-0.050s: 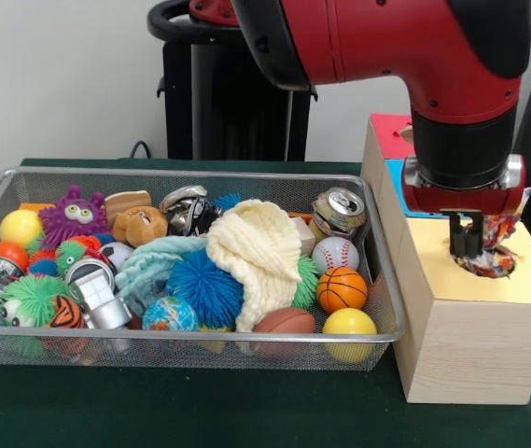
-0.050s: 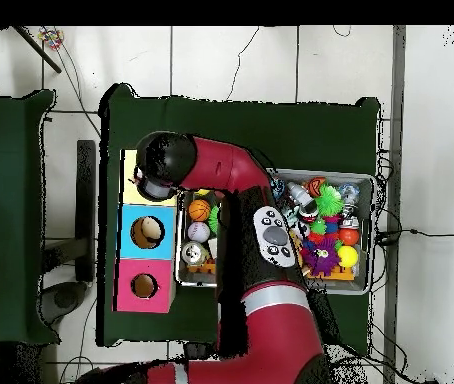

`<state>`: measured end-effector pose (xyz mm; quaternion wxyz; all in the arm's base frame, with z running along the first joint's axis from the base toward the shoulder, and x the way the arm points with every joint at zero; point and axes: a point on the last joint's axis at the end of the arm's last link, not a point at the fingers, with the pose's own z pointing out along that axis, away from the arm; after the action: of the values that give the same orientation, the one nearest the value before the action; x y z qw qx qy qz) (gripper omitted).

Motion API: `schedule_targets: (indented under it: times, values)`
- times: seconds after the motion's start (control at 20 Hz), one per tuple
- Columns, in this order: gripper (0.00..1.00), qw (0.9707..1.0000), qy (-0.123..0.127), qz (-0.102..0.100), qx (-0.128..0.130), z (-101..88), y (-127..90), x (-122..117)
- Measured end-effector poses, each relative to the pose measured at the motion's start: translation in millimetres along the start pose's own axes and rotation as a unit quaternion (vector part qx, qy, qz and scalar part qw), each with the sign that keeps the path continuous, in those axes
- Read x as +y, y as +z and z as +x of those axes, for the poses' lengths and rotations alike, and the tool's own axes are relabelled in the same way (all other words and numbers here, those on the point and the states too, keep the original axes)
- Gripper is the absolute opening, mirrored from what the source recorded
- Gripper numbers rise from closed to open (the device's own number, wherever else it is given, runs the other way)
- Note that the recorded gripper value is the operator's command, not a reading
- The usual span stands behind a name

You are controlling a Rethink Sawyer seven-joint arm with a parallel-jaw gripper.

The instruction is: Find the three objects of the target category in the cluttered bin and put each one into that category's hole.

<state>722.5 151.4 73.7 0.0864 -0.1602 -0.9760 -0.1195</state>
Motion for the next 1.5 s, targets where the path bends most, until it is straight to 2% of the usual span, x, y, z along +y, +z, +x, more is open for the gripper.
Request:
schedule_targets:
  times: [1.5]
  values:
    - [0.0, 0.9999, 0.0, -0.004, 0.011, 1.0, 7.3, 0.4]
